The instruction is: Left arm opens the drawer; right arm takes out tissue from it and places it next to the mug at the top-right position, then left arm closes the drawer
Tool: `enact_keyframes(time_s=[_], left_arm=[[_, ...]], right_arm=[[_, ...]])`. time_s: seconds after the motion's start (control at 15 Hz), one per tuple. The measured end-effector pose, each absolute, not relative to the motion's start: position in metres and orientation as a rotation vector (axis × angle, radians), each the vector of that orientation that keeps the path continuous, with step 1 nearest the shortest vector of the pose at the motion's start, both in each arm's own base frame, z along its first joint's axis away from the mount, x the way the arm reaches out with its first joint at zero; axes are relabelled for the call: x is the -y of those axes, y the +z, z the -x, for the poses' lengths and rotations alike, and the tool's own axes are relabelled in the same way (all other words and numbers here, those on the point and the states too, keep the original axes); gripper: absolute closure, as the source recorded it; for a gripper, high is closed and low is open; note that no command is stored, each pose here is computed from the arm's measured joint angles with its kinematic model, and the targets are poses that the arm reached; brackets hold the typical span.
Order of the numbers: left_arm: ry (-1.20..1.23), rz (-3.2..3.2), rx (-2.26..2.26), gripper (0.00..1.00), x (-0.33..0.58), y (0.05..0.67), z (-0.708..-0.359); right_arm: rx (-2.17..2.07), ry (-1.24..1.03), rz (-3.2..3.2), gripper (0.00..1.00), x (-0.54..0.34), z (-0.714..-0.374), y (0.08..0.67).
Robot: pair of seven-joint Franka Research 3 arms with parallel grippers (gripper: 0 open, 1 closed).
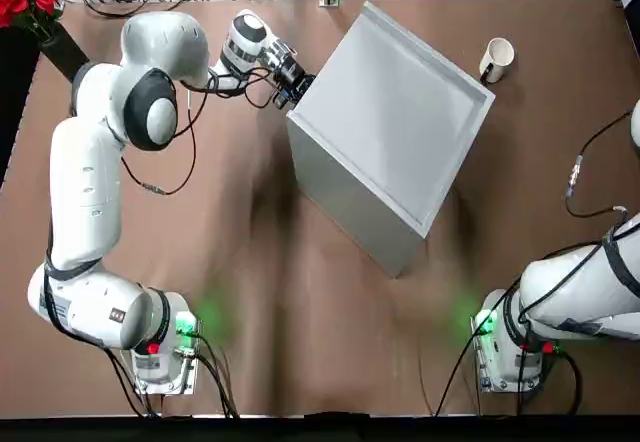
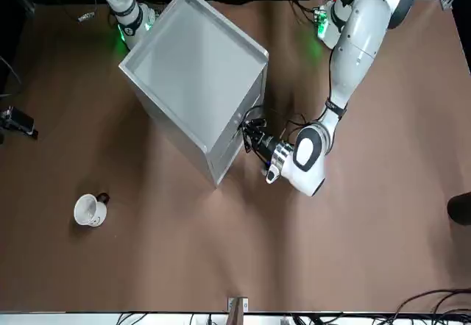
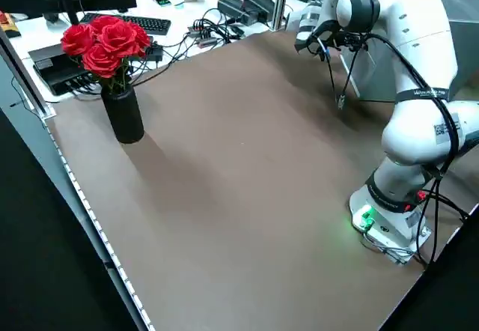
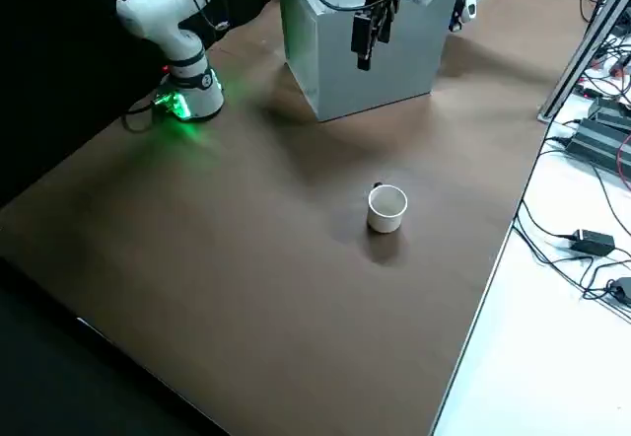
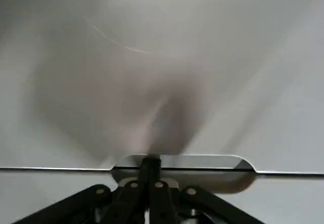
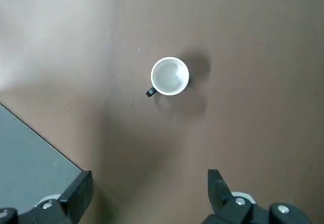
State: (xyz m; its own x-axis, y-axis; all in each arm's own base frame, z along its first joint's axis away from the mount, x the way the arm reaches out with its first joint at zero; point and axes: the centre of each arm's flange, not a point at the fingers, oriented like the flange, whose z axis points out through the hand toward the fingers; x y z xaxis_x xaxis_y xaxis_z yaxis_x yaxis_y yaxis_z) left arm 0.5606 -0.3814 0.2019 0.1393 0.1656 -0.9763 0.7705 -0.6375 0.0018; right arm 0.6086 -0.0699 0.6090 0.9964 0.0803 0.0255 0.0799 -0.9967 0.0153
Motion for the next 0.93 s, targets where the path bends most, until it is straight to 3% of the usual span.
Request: enact_keyframes(time_s=[0.93], left_arm=[[-1.642,-1.885,-0.808,0.99,0.382,0.189,-0.553]], right_arm=[[-0.108,0.041,-3.124,0.0,0.076,-0.608,0.609]])
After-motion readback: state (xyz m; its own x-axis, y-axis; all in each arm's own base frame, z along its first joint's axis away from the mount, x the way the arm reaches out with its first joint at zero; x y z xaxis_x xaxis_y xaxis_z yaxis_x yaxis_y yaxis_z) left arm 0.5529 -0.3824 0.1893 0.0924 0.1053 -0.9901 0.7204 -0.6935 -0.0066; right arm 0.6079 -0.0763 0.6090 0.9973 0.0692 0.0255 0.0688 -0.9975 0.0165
